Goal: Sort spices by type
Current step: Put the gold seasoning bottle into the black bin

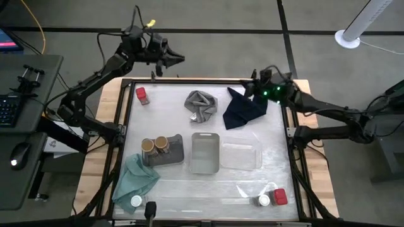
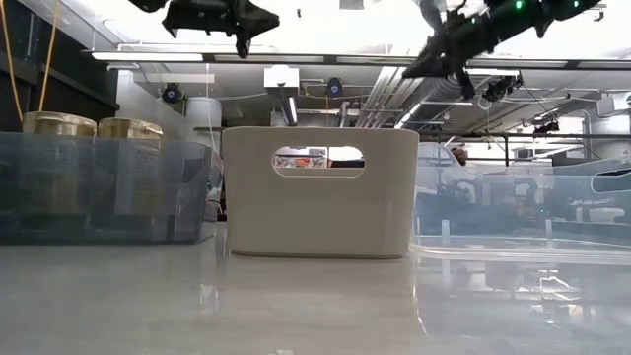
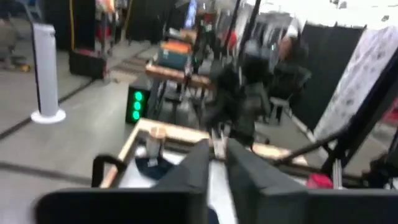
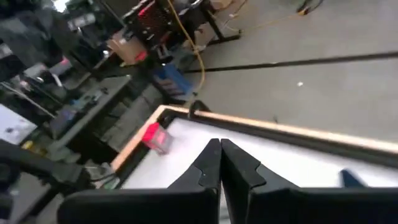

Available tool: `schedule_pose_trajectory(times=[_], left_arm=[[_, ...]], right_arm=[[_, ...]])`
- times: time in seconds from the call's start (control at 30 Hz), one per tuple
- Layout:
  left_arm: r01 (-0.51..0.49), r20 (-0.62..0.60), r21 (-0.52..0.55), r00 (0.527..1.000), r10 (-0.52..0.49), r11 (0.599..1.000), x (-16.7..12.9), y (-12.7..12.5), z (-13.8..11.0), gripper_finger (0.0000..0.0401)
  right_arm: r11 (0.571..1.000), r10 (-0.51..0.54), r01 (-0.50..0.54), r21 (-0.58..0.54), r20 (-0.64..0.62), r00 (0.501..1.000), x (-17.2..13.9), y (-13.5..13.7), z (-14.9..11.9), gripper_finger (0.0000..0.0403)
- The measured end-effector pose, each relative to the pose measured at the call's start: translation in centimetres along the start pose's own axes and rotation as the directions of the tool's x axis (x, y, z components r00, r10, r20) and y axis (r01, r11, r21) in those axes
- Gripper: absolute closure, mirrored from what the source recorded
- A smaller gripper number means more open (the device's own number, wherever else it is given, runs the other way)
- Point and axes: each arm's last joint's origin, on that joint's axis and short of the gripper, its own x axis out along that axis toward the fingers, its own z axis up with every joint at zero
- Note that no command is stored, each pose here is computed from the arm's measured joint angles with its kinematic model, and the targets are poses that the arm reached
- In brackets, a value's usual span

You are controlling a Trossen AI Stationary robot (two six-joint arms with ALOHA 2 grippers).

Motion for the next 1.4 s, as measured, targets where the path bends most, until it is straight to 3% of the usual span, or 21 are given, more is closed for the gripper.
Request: schedule_pose_trajectory(times=[0.07, 0.13, 0.23, 0.33, 0.47, 0.57, 0.63, 0.8, 1.07, 1.2, 1.3, 1.4], left_arm=[[0.004, -0.026, -0.017, 1.0, -0.005, 1.0, 0.2, -0.1, -0.4, 0.0386], [0.004, -0.039, -0.028, 0.999, -0.005, 1.0, 0.6, -0.4, -0.9, 0.039], [-0.009, -0.064, -0.065, 0.998, 0.005, 0.998, 1.4, -0.7, -1.7, 0.0399], [-0.039, -0.08, -0.066, 0.996, 0.034, 0.997, 2.2, -1.4, -2.0, 0.0398], [-0.034, -0.094, -0.059, 0.995, 0.028, 0.998, 3.3, -2.5, -2.2, 0.04], [-0.032, -0.118, -0.066, 0.993, 0.024, 0.997, 4.0, -3.4, -2.5, 0.0401], [-0.054, -0.143, -0.067, 0.989, 0.044, 0.996, 4.4, -3.9, -2.8, 0.0401], [-0.105, -0.19, -0.036, 0.977, 0.096, 0.994, 5.1, -4.8, -3.4, 0.0401], [-0.139, -0.194, -0.012, 0.972, 0.134, 0.99, 5.4, -5.1, -3.5, 0.0401], [-0.141, -0.197, -0.017, 0.971, 0.135, 0.99, 5.4, -5.1, -3.5, 0.0401], [-0.142, -0.197, -0.017, 0.971, 0.136, 0.99, 5.4, -5.1, -3.5, 0.0401], [-0.142, -0.2, -0.018, 0.97, 0.136, 0.99, 5.4, -5.1, -3.6, 0.0401]], right_arm=[[0.992, -0.128, 0.129, 0.006, -0.043, 0.991, -0.2, -0.6, 1.1, 0.0402], [0.94, -0.337, 0.34, 0.001, -0.13, 0.932, -0.4, -2.0, 1.9, 0.0402], [0.811, -0.583, 0.579, -0.087, -0.206, 0.786, -0.4, -4.0, 3.0, 0.0402], [0.675, -0.734, 0.721, -0.155, -0.237, 0.636, 0.3, -6.2, 3.3, 0.0402], [0.604, -0.785, 0.783, -0.151, -0.284, 0.551, 1.7, -8.8, 2.8, 0.0402], [0.518, -0.832, 0.838, -0.172, -0.33, 0.447, 2.6, -10.7, 1.2, 0.0403], [0.472, -0.859, 0.866, -0.167, -0.309, 0.408, 2.8, -11.2, 0.9, 0.0403], [0.444, -0.884, 0.881, -0.164, -0.242, 0.4, 3.3, -11.4, 1.1, 0.0403], [0.33, -0.933, 0.925, -0.187, -0.211, 0.291, 3.7, -12.7, 0.7, 0.0403], [0.302, -0.936, 0.935, -0.187, -0.245, 0.253, 4.6, -13.6, 0.0, 0.0403], [0.255, -0.951, 0.948, -0.188, -0.223, 0.212, 5.0, -14.0, -0.3, 0.0403], [0.248, -0.956, 0.951, -0.187, -0.208, 0.208, 5.1, -14.0, -0.3, 0.0403]])
